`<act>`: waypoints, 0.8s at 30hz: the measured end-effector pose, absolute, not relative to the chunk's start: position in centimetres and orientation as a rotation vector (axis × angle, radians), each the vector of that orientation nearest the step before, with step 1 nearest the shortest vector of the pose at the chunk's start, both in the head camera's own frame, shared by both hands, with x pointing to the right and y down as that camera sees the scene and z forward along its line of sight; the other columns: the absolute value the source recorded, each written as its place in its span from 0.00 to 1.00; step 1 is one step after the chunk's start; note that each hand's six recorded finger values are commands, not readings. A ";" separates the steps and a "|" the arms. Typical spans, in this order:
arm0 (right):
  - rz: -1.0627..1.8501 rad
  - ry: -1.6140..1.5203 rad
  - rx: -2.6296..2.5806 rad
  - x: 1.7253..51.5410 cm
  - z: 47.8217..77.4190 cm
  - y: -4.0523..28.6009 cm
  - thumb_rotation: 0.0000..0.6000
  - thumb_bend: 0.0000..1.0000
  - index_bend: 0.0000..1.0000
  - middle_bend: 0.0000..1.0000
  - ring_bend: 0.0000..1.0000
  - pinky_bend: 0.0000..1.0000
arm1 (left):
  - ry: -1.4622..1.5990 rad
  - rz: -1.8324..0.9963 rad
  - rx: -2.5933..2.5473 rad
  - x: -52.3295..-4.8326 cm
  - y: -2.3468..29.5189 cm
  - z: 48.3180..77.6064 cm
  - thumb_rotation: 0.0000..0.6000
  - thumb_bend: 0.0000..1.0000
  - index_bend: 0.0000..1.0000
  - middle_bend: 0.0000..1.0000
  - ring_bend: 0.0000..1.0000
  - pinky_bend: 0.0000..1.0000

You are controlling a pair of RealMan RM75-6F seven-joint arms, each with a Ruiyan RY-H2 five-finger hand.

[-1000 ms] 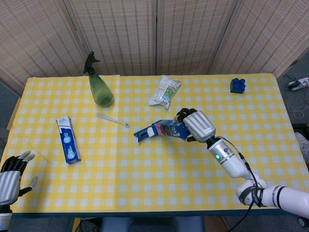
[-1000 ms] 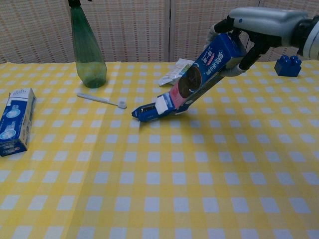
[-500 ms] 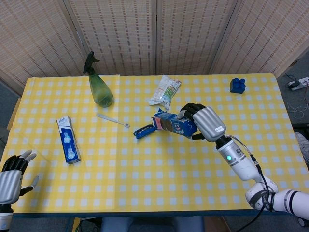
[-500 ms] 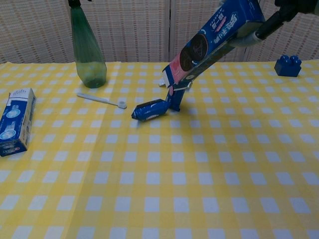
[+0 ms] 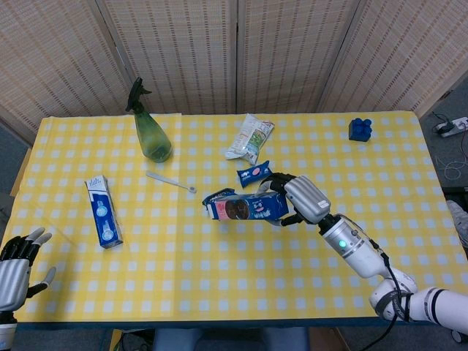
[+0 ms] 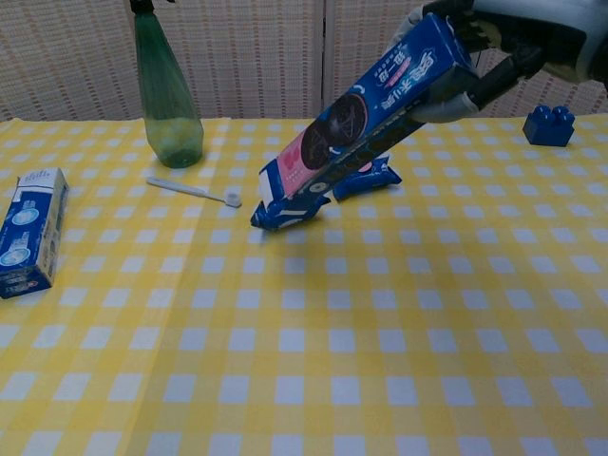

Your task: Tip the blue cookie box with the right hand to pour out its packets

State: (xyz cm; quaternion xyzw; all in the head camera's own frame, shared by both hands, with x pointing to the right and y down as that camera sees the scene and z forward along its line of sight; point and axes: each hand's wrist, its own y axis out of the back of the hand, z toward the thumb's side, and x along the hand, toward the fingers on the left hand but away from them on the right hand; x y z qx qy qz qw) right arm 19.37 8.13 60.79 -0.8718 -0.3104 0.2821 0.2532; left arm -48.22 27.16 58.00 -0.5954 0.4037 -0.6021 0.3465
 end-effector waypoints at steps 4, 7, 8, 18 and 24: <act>0.792 -0.854 -2.491 19.2 62.5 8.9 1.00 0.19 0.43 0.35 0.24 0.33 | 1.046 -1.560 -1.547 -48.2 27.1 58.0 1.00 0.33 0.24 0.16 0.16 0.09; 0.817 -0.859 -2.574 19.3 63.8 9.3 1.00 0.15 0.29 0.31 0.24 0.33 | 1.047 -1.561 -1.545 -48.3 27.1 58.0 1.00 0.33 0.24 0.16 0.16 0.09; 0.826 -0.858 -2.593 19.4 64.2 9.4 1.00 0.14 0.22 0.27 0.22 0.32 | 1.047 -1.563 -1.545 -48.3 27.1 58.0 1.00 0.33 0.24 0.16 0.16 0.09; 0.886 -0.816 -2.621 21.0 65.7 9.7 1.00 0.11 0.00 0.10 0.09 0.22 | 1.046 -1.566 -1.546 -48.4 27.1 58.2 1.00 0.33 0.24 0.16 0.16 0.09; 0.890 -0.816 -2.516 22.4 64.6 9.6 1.00 0.13 0.00 0.16 0.09 0.22 | 1.048 -1.564 -1.547 -48.4 27.1 58.2 1.00 0.33 0.23 0.16 0.16 0.09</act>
